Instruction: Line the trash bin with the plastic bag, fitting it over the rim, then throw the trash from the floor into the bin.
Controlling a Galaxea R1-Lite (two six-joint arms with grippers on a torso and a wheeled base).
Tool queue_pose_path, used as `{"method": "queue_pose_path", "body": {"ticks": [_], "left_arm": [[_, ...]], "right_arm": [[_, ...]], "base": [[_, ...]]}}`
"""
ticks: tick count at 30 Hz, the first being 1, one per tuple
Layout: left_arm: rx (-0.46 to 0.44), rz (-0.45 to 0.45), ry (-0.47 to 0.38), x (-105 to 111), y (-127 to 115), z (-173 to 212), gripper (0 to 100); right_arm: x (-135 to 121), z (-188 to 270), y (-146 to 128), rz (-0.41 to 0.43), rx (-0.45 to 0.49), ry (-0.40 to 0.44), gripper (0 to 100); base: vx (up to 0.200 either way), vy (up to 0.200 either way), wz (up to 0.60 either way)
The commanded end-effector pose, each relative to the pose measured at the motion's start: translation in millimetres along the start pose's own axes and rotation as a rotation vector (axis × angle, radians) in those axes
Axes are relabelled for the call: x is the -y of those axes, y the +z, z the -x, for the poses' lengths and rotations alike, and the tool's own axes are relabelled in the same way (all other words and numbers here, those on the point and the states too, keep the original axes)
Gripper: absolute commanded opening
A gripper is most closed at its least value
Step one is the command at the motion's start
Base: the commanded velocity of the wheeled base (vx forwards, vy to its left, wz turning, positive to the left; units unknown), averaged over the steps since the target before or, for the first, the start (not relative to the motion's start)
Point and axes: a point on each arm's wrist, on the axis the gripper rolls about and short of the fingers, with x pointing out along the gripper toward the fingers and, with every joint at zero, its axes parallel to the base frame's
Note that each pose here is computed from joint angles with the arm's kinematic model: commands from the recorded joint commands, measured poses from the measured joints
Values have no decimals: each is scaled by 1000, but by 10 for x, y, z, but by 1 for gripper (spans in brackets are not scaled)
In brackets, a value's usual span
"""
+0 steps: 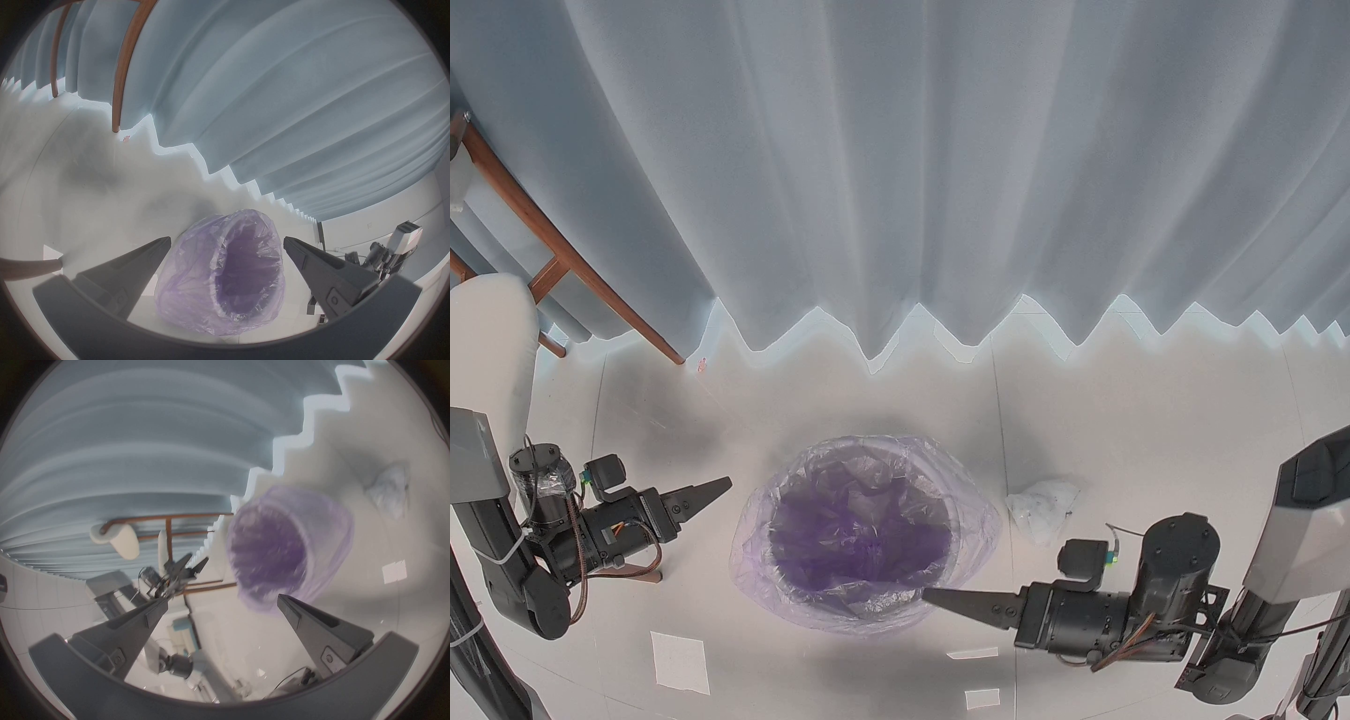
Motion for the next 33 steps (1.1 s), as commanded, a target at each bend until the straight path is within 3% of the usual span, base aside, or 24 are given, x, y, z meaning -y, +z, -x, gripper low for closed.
{"method": "queue_pose_path", "body": {"ticks": [1, 6, 11, 16, 26, 33], "left_arm": [[27, -14, -16, 49, 68, 17, 100], [-12, -2, -30, 122, -26, 39, 100], [-73, 17, -49, 176, -158, -9, 100], [-115, 33, -55, 169, -246, -69, 100], [-196, 90, -67, 192, -416, -149, 100], [-270, 103, -91, 258, -568, -202, 100]], "right_arm": [[-3, -121, -212, -35, -66, -5, 100], [128, -336, -250, -46, -33, -58, 100], [306, -707, -344, -23, 111, -168, 100], [287, -803, -293, -32, 159, -153, 100], [345, -862, -302, -65, 158, -166, 100], [472, -907, -142, -68, 231, -193, 100]], "base": [[-200, 0, 0], [-160, 0, 0], [0, 0, 0], [0, 0, 0], [0, 0, 0], [0, 0, 0]]}}
